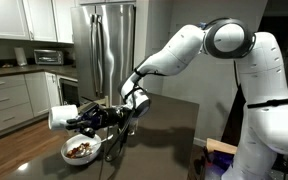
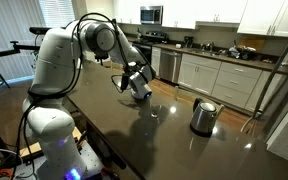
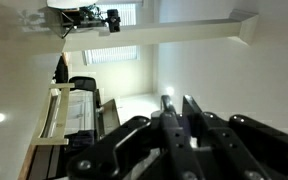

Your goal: Move the white mug backwards, pour the contents in the mug into the white bowl

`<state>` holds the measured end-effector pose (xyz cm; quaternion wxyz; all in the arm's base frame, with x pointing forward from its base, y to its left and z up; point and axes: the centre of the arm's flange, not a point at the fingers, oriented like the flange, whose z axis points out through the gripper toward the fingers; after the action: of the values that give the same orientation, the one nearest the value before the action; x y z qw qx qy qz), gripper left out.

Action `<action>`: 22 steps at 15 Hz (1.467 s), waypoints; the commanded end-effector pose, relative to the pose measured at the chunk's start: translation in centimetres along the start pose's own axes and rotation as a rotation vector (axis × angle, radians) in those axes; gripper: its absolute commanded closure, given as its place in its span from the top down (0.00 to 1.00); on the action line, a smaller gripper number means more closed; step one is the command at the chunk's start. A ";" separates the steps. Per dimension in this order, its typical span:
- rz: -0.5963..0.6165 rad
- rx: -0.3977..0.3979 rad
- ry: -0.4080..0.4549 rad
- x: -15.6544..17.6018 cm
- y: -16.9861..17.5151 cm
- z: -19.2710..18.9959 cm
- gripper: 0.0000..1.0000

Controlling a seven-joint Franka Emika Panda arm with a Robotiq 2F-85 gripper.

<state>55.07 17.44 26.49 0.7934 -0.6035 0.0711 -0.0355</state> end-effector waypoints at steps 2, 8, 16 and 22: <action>-0.016 0.106 0.015 -1.1 -0.8 -0.3 0.08; -0.006 0.161 0.014 -0.9 -1.2 0.2 0.08; 0.002 0.163 0.009 -0.4 -1.1 0.4 0.08; -0.003 0.147 -0.005 0.2 -0.9 0.7 0.08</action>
<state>54.59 17.70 26.90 0.8267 -0.5565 0.0754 -0.0339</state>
